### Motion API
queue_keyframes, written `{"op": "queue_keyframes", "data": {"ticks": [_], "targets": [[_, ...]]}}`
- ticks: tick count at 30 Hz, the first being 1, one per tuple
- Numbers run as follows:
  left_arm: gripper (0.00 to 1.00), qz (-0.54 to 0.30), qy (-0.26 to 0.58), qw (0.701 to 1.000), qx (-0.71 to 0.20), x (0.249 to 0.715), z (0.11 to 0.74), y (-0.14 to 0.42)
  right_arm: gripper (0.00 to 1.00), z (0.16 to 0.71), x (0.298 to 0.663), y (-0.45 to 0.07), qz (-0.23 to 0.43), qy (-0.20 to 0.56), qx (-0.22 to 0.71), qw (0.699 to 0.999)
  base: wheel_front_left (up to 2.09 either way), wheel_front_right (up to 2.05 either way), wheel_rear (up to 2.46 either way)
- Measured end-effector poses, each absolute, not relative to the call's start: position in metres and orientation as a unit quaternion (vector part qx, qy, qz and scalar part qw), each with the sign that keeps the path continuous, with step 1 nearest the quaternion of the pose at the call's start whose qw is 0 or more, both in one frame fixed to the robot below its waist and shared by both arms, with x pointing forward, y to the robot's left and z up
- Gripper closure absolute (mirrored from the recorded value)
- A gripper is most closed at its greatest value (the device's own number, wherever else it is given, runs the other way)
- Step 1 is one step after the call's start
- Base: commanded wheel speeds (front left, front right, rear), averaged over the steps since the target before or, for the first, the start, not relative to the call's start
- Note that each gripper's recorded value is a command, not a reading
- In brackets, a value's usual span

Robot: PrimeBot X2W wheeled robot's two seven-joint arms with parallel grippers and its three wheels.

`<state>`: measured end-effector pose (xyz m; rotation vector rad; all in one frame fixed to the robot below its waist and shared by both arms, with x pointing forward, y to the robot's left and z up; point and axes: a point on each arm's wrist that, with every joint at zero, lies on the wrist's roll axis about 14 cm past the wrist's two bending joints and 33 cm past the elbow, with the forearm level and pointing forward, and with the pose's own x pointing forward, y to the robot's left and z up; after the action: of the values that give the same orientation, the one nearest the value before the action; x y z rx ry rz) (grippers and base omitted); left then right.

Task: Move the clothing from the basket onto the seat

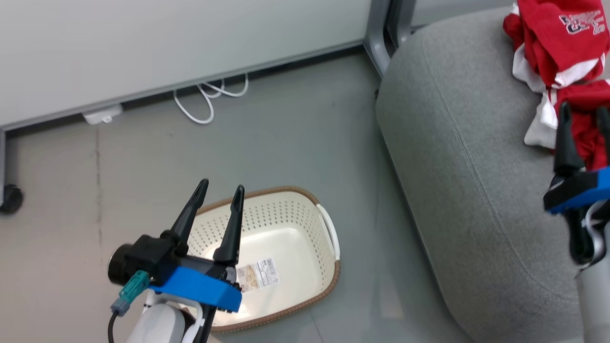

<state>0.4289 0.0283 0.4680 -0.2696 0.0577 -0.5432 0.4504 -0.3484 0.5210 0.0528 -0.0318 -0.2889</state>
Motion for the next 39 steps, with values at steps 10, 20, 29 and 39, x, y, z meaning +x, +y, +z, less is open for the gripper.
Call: {"op": "queue_keyframes", "data": {"ticks": [10, 20, 29, 39], "targets": [[0.00, -0.180, 0.018, 0.975, -0.128, 0.403, 0.478, 0.085, 0.00, 0.515, 0.422, -0.276, -0.065, -0.012, 0.045, 0.997, 0.00, 0.00, 0.00], [0.00, -0.102, 0.001, 0.988, -0.120, 0.387, 0.486, 0.137, 0.00, 0.509, 0.409, -0.208, 0.006, 0.001, 0.054, 0.999, 0.00, 0.00, 0.00], [0.00, -0.065, 0.008, 0.991, -0.119, 0.378, 0.480, 0.160, 0.00, 0.499, 0.406, -0.168, 0.057, 0.014, 0.039, 0.998, 0.00, 0.00, 0.00], [0.00, -0.042, 0.018, 0.991, -0.125, 0.375, 0.473, 0.174, 0.00, 0.495, 0.406, -0.156, 0.067, 0.015, 0.047, 0.997, 0.00, 0.00, 0.00]]}}
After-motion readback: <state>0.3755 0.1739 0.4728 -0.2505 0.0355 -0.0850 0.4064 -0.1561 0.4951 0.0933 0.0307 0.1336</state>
